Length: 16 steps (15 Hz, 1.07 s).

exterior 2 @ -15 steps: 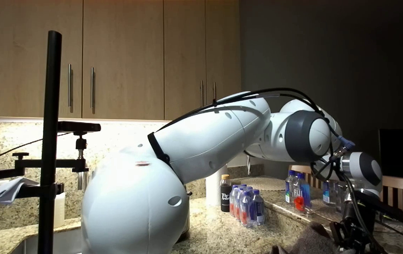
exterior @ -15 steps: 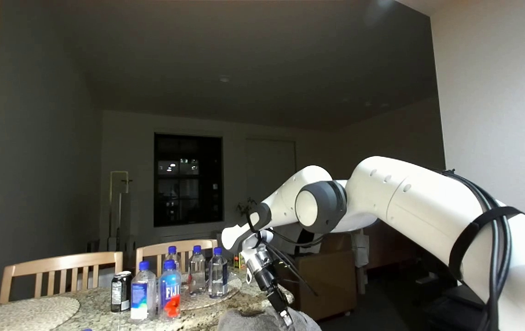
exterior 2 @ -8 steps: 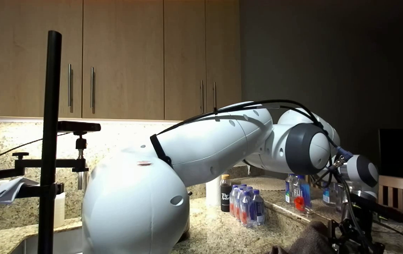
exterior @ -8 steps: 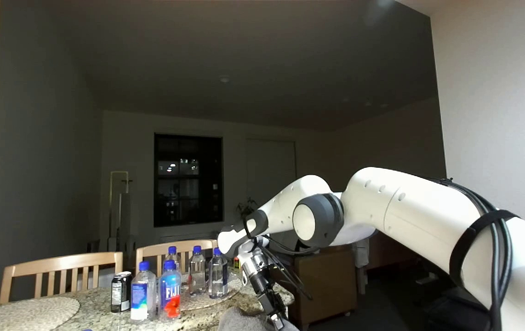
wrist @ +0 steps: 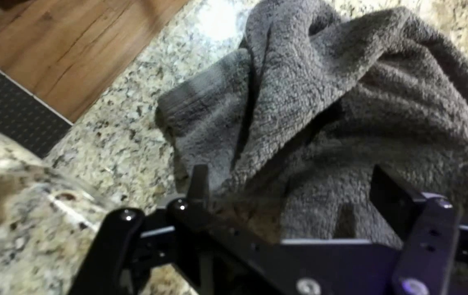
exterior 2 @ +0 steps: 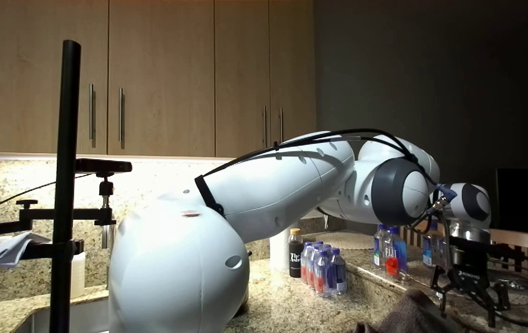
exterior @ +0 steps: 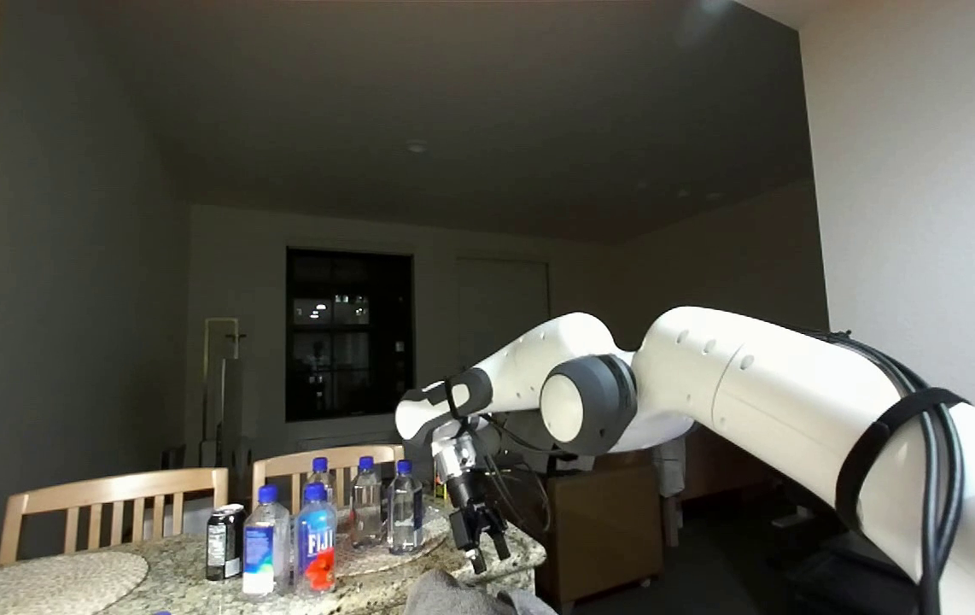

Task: Pick up the cloth and cover the white object

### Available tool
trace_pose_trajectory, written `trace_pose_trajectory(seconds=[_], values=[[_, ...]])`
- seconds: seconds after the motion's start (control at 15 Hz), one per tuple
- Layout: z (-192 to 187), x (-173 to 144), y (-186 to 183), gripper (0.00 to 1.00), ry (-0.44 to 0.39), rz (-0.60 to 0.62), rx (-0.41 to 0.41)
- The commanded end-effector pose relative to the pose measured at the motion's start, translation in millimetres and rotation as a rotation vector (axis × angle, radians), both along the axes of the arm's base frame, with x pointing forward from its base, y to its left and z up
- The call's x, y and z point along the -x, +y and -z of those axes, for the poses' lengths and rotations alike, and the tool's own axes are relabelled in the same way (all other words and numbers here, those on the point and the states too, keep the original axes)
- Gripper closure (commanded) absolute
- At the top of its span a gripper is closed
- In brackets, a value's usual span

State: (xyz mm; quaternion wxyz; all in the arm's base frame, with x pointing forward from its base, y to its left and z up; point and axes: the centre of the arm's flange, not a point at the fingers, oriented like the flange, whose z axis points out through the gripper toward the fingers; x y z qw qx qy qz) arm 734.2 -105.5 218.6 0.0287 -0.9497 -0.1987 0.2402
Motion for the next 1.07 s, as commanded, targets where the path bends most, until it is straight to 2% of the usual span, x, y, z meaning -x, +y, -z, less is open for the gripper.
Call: trace_pose_trajectory(seconds=[0.0, 0.33, 0.8, 1.0], values=[[-48, 14, 18, 0.00, -0.126, 0.141, 0.074], [-105, 30, 61, 0.00, -0.288, 0.335, 0.162], [-151, 52, 105, 0.00, -0.429, 0.630, 0.251], [-174, 62, 106, 0.00, -0.442, 0.646, 0.267]])
